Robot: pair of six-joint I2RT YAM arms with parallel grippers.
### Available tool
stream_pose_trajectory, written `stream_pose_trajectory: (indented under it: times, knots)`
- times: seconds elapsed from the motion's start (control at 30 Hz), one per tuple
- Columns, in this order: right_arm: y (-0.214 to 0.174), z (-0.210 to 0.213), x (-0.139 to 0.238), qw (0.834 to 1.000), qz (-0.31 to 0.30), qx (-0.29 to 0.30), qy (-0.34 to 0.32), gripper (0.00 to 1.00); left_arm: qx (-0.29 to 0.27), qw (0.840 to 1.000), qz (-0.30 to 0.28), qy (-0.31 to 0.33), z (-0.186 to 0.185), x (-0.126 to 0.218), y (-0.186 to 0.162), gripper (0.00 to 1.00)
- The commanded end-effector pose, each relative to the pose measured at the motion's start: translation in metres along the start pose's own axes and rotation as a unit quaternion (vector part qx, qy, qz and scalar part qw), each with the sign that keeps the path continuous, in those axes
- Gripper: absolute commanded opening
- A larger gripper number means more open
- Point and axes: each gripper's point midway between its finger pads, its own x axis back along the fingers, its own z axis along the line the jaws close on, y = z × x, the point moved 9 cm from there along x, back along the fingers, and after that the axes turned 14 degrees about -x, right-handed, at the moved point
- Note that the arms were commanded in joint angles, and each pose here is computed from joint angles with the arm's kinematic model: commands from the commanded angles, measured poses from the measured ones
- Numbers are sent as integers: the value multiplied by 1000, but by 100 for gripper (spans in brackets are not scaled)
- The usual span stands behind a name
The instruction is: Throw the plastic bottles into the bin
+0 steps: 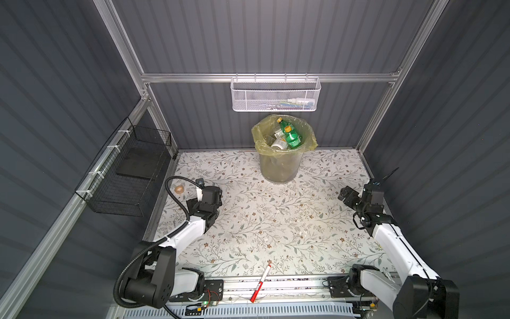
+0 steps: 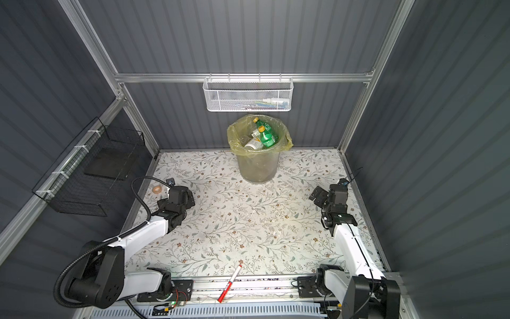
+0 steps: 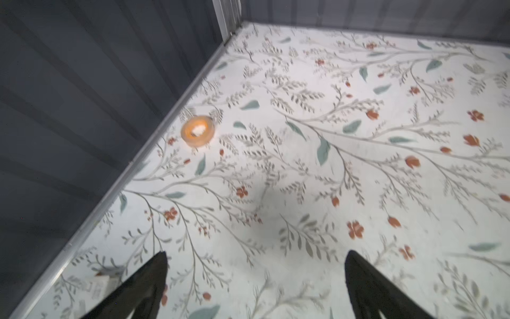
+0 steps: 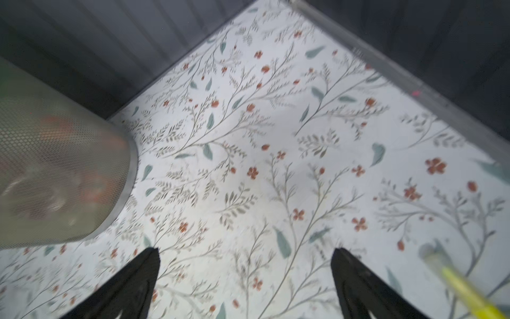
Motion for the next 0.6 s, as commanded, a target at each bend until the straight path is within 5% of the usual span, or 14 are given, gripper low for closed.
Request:
stream_pose_trajectory:
  times: [0.0, 0.33, 0.4, 0.57]
  knots:
    - [6, -13, -10, 995, -91, 38, -34, 99, -8, 996, -52, 75, 4, -12, 13, 100]
    - [-2, -13, -39, 979, -175, 88, 53, 99, -29, 989, -137, 40, -10, -45, -28, 100]
    - [-6, -11, -49, 980, -156, 103, 67, 99, -52, 993, -108, -6, -17, -53, -26, 100]
    - [-20, -1, -51, 969, -117, 155, 150, 99, 5, 992, -112, -61, 3, -67, -40, 100]
